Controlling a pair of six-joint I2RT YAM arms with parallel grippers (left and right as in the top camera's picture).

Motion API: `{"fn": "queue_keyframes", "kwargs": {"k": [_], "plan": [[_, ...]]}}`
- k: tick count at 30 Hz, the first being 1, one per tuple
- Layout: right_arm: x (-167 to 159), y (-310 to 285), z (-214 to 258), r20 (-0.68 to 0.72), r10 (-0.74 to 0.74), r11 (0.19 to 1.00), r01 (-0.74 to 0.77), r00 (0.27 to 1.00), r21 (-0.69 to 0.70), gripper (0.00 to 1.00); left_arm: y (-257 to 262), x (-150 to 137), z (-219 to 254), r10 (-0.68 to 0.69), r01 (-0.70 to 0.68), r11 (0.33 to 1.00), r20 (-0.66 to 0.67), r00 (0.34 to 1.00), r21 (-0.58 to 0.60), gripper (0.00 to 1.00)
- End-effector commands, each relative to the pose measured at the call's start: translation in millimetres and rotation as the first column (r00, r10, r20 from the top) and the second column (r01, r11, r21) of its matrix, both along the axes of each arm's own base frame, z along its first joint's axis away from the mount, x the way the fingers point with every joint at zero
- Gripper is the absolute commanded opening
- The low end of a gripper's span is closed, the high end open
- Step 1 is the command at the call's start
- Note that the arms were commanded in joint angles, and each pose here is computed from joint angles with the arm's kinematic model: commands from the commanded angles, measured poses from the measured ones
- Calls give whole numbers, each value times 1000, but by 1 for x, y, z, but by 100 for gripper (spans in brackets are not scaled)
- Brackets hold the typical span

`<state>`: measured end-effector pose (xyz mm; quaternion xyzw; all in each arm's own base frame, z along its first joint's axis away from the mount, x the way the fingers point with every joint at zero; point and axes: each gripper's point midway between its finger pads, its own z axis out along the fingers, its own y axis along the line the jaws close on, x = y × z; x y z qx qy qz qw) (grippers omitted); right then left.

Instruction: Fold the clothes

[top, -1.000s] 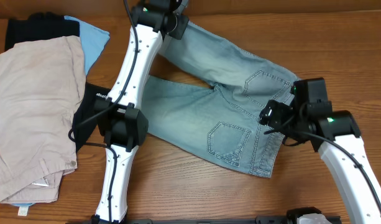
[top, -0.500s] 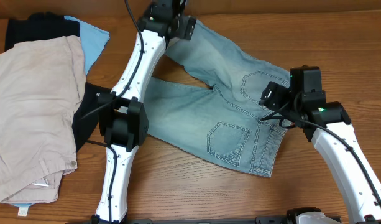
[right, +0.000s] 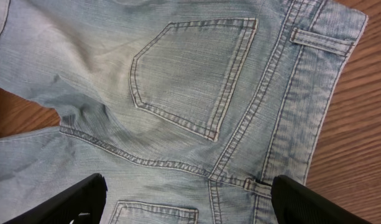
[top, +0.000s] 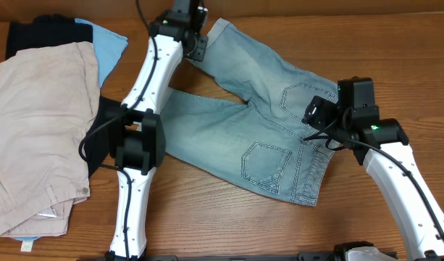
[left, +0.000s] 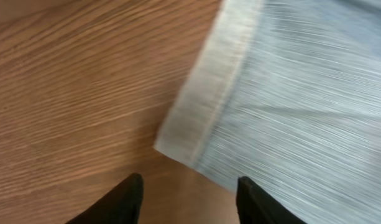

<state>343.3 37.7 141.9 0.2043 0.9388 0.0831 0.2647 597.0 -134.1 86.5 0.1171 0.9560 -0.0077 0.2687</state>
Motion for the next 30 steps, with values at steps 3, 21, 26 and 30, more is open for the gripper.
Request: {"fn": "queue_keyframes", "kwargs": {"k": [3, 21, 26, 30], "plan": [[2, -5, 3, 7, -15, 1000, 15, 1000, -14, 88, 7, 13, -7, 51, -48, 996, 38, 998, -71, 33], [-1, -5, 1, -7, -15, 1000, 15, 1000, -15, 88, -17, 13, -83, -16, 9, 989, -44, 999, -151, 4], [-2, -5, 1, -8, -15, 1000, 15, 1000, -15, 88, 2, 13, -86, 40, -43, 997, -47, 998, -65, 4], [-2, -5, 1, -8, -18, 1000, 18, 1000, -13, 88, 34, -1, -94, 123, -115, 989, -88, 988, 95, 4]]}}
